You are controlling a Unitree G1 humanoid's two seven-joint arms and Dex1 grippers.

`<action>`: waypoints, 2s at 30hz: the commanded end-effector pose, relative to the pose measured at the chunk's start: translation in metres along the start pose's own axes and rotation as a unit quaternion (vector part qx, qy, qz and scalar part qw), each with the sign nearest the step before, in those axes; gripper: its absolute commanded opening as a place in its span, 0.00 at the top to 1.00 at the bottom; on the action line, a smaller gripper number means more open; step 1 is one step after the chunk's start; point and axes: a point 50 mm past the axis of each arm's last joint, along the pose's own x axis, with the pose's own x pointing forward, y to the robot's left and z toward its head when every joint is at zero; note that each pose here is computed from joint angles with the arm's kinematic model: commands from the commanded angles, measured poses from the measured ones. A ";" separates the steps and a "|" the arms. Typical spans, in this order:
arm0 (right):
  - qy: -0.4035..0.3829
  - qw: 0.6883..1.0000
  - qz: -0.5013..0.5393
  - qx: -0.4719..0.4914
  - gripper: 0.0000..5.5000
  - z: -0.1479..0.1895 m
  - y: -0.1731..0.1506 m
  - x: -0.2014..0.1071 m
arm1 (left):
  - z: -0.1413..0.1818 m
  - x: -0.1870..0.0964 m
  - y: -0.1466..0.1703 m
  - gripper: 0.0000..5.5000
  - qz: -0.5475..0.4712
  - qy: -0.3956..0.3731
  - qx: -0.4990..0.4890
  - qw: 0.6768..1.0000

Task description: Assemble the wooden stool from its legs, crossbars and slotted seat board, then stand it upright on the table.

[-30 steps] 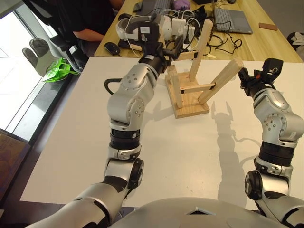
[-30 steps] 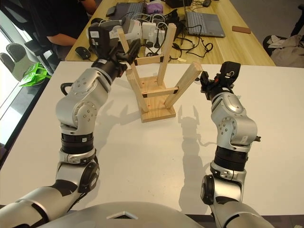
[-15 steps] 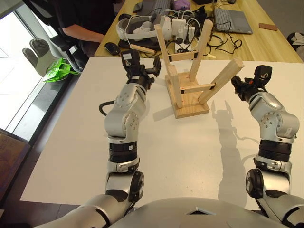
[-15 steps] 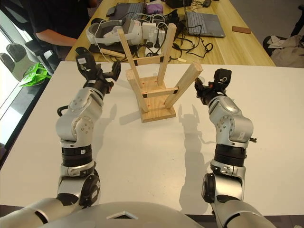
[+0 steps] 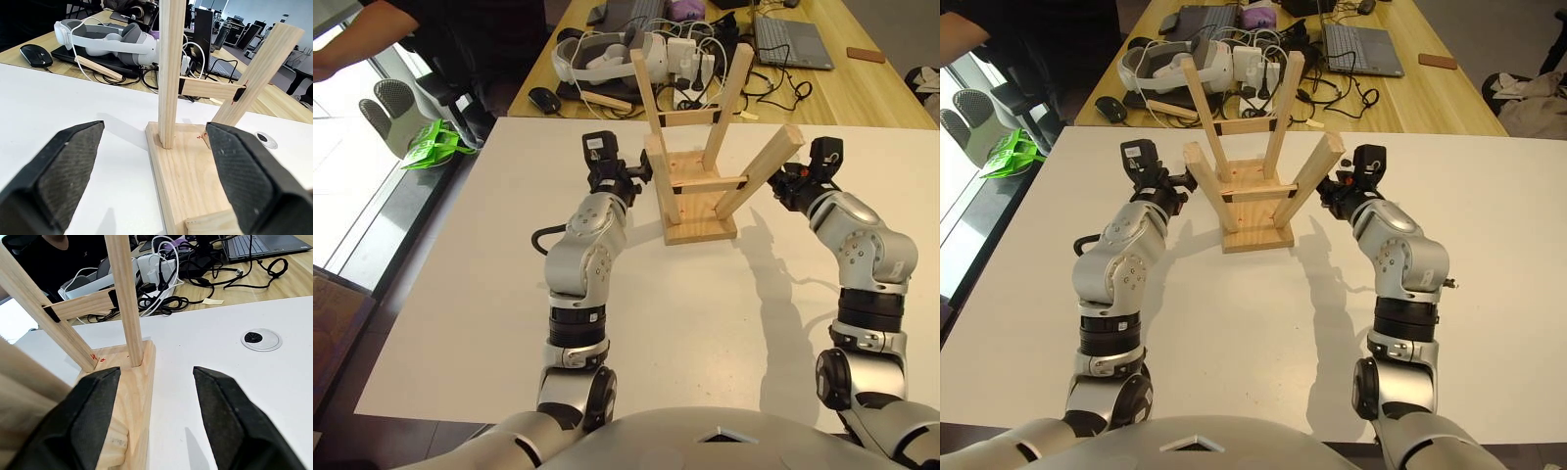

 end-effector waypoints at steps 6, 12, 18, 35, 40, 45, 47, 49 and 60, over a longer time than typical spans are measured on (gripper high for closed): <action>0.002 0.989 0.145 0.015 0.49 -0.008 0.061 -0.014 | -0.011 -0.029 -0.019 0.30 -0.048 0.036 -0.017 0.998; -0.013 0.992 0.127 0.015 0.64 -0.006 0.055 -0.018 | -0.015 -0.041 -0.017 0.29 -0.049 0.049 -0.026 0.997; -0.017 0.993 0.117 0.015 0.83 -0.007 0.054 -0.020 | -0.017 -0.051 -0.020 0.43 -0.071 0.052 -0.035 0.996; 0.012 0.997 0.075 0.000 1.00 -0.016 0.044 -0.019 | -0.011 -0.043 0.007 0.72 -0.022 0.046 0.001 0.999; 0.013 0.998 0.061 0.000 1.00 -0.016 0.037 -0.019 | -0.001 -0.040 0.029 0.72 0.006 0.033 0.018 0.999; 0.002 1.000 0.023 0.009 1.00 -0.011 0.021 -0.020 | 0.013 -0.042 0.065 0.72 0.057 0.008 0.033 0.998; -0.004 1.000 0.008 0.012 1.00 -0.009 0.016 -0.020 | 0.030 -0.042 0.075 0.72 0.072 -0.031 0.037 0.996; -0.008 1.000 -0.005 0.015 1.00 -0.007 0.013 -0.019 | 0.061 -0.040 0.078 0.72 0.068 -0.101 0.022 0.992; -0.005 1.000 -0.011 0.010 1.00 -0.007 0.011 -0.016 | 0.160 -0.063 0.000 0.72 -0.239 -0.265 -0.060 0.932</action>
